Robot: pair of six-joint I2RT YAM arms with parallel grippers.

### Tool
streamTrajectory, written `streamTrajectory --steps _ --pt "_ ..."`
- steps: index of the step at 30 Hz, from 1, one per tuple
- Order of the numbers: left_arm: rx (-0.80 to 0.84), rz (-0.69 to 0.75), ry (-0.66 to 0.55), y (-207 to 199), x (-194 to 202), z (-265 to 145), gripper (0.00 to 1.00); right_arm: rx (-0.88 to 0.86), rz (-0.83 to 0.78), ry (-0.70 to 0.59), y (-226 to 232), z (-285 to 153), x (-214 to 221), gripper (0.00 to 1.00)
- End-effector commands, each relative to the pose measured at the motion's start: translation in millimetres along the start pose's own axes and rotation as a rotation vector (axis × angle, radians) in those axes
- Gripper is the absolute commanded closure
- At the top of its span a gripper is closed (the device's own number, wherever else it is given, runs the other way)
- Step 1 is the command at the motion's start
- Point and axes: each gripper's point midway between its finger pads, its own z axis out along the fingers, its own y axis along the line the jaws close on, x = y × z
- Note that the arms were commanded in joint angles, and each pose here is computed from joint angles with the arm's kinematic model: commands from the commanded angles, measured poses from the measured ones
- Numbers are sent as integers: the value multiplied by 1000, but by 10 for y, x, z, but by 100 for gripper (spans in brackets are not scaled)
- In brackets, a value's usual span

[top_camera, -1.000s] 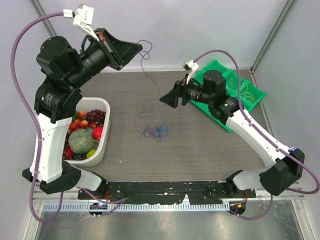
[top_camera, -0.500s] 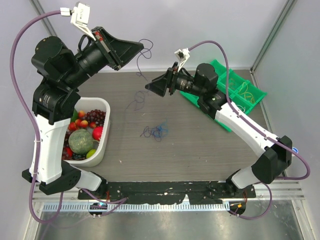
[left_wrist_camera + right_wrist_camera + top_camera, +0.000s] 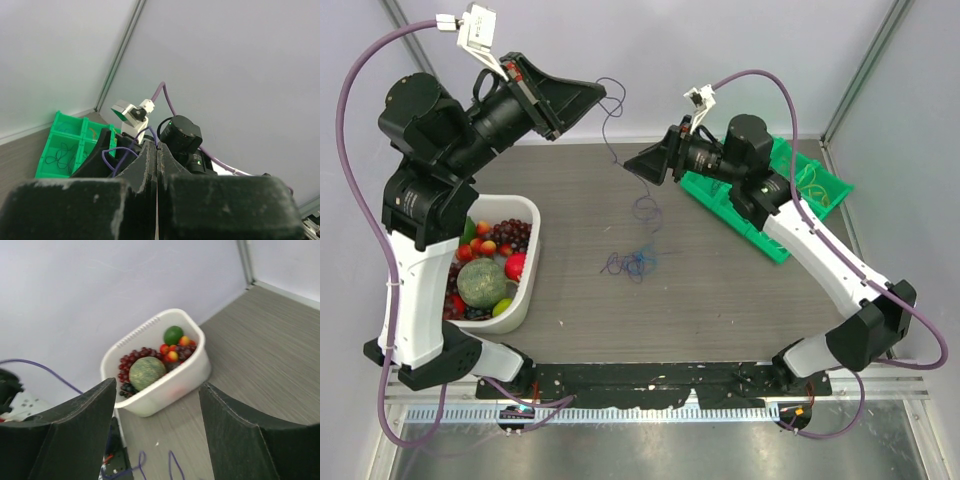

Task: Untangle the cables

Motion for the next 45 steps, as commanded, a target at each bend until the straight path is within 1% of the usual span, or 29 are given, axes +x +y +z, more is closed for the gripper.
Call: streamTrajectory --steps 1,2,5,13,22,27,29,31,32,33,34,35,36,37,38,39,40,41,42,43,45 --pt "62 28 -52 -182 -174 -57 100 -215 -40 -101 665 -252 -347 28" --pt "64 25 -49 -182 -167 -51 100 -206 -47 -117 675 -284 -382 27" --pt "74 21 -47 -196 -165 -40 100 -195 -49 -112 675 -304 -380 27" --pt "97 21 -48 -247 -179 -50 100 -196 -35 -114 652 -236 -425 27" --pt "96 23 -52 -251 -189 -64 100 -270 -37 -96 707 -109 -418 28" --pt "107 21 -48 -265 -183 -48 100 -260 -28 -86 611 -15 -347 29" --pt "104 19 -45 -253 -172 -36 100 -256 -22 -85 591 6 -334 32" --pt "106 18 -42 -253 -164 -29 100 -253 -13 -84 569 31 -331 37" --pt "104 21 -43 -244 -169 -30 100 -251 -7 -80 561 39 -323 46" --pt "103 19 -40 -243 -159 -27 100 -252 -8 -79 563 38 -321 51" --pt "102 21 -38 -235 -152 -25 100 -251 -8 -78 570 27 -321 65" --pt "97 25 -35 -221 -140 -22 100 -247 -7 -77 566 18 -313 72" --pt "86 24 -32 -198 -128 -21 100 -234 -11 -81 562 1 -323 91" --pt "65 29 -25 -140 -94 -15 100 -218 -11 -83 554 -13 -334 99" --pt "38 30 -14 -67 -43 -10 100 -173 -16 -80 490 -19 -322 99" --pt "-25 23 -15 74 -2 -5 100 -131 -5 -64 429 -34 -295 99" --pt "-100 10 -2 250 92 -6 100 -79 -33 -85 363 -65 -346 99" --pt "-170 2 8 412 182 -30 100 -43 -32 -79 310 -90 -331 99" --pt "-264 -15 32 648 334 -46 100 12 -58 -111 241 -137 -405 99" --pt "-363 -34 63 870 486 -100 100 39 -68 -123 181 -167 -425 99" --pt "-545 -85 190 1342 914 -202 95 97 -70 -158 68 -238 -505 99"
